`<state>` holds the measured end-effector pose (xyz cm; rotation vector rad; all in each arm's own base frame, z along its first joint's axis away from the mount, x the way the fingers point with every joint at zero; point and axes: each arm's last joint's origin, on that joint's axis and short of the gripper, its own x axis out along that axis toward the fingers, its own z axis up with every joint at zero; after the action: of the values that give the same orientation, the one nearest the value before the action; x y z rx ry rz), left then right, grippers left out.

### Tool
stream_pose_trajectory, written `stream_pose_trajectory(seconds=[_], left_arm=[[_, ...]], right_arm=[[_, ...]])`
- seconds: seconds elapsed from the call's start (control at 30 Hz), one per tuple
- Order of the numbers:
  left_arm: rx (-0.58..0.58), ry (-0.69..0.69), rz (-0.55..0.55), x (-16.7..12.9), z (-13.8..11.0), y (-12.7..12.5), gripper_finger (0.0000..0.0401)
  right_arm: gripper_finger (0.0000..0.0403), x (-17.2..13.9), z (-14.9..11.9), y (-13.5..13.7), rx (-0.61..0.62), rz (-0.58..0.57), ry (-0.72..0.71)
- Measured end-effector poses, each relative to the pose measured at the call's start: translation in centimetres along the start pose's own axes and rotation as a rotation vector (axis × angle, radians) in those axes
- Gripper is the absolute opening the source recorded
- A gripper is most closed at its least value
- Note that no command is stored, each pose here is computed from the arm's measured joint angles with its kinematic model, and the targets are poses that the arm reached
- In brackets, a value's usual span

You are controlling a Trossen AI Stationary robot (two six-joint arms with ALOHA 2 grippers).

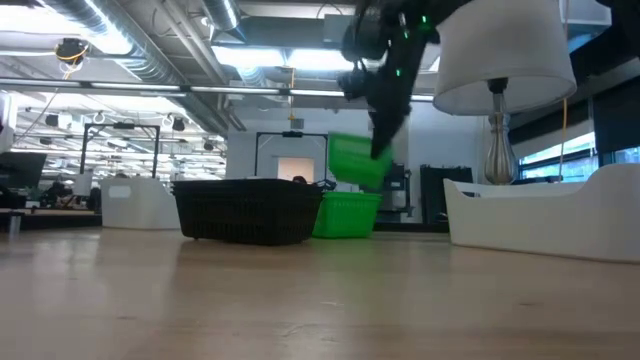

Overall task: Stack baskets by color
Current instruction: Stack the right green bin on the left green bins

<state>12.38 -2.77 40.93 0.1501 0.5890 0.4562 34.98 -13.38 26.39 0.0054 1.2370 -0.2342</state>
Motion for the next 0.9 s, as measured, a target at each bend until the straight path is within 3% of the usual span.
stream_pose_trajectory(seconds=[0.2,0.3,0.57,0.9], left_arm=[[0.001,0.0,-0.001,0.0,0.0,0.0,0.005],[0.001,0.001,-0.001,0.0,0.0,0.0,0.005],[0.0,0.0,-0.001,0.0,0.0,0.0,0.005],[-0.002,-0.002,0.003,0.0,0.0,0.0,0.005]], right_arm=[[0.0002,-0.9,1.0,2.7,-0.495,0.09,-0.073],[0.0001,-0.2,0.6,3.5,-0.662,0.109,-0.06],[0.0001,2.2,-0.2,3.9,-0.744,0.08,-0.083],[0.0004,4.5,-2.0,4.3,-0.752,0.104,-0.036]])
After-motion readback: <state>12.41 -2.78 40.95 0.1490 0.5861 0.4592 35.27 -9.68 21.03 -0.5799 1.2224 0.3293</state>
